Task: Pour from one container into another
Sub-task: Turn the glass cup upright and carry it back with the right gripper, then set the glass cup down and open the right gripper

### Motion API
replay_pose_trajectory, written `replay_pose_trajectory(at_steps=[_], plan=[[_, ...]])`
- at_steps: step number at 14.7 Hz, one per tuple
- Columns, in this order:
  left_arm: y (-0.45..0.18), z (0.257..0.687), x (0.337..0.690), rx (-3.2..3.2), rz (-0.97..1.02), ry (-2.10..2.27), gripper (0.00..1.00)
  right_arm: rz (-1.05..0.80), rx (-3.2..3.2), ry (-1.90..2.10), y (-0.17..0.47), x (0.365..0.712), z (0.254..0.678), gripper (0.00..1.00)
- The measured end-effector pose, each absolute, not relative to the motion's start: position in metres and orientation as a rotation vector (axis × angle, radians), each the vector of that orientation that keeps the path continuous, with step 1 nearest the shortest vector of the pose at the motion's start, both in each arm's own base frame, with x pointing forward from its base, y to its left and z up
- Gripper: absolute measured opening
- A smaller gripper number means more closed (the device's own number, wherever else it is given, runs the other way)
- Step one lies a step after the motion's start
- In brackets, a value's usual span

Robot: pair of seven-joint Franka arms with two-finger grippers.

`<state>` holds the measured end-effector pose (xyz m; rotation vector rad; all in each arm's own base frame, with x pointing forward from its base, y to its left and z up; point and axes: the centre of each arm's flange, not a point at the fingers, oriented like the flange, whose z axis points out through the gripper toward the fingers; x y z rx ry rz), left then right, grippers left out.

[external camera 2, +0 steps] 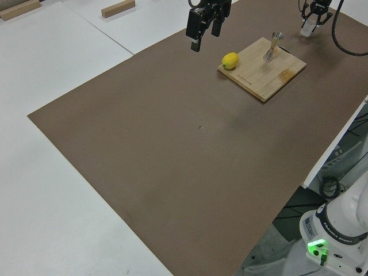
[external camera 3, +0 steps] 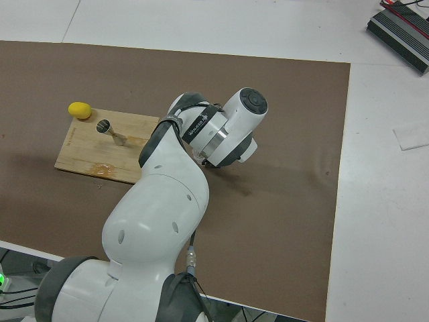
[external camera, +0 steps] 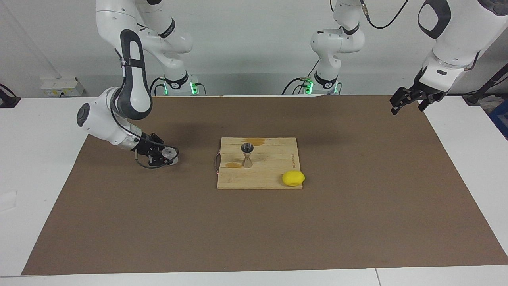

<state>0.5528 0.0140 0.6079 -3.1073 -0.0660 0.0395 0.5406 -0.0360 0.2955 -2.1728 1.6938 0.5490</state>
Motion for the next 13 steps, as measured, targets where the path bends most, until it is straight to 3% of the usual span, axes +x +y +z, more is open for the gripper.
replay_pose_trajectory(at_steps=[3, 4, 8, 9, 13], plan=[[0.013, 0.608, 0.553, -3.107, 0.040, -0.064, 1.00, 0.560, -2.178, 1.688, -0.036, 0.539, 0.291, 0.50], [0.013, 0.608, 0.553, -3.107, 0.039, -0.062, 1.00, 0.561, -2.179, 1.688, -0.035, 0.538, 0.291, 0.55], [0.011, 0.608, 0.553, -3.107, 0.039, -0.056, 1.00, 0.555, -2.180, 1.684, -0.035, 0.538, 0.293, 0.94], [0.011, 0.608, 0.553, -3.107, 0.039, -0.056, 1.00, 0.544, -2.181, 1.680, -0.035, 0.539, 0.298, 0.99], [0.011, 0.608, 0.553, -3.107, 0.039, -0.055, 1.00, 0.466, -2.218, 1.626, -0.035, 0.537, 0.345, 1.00]])
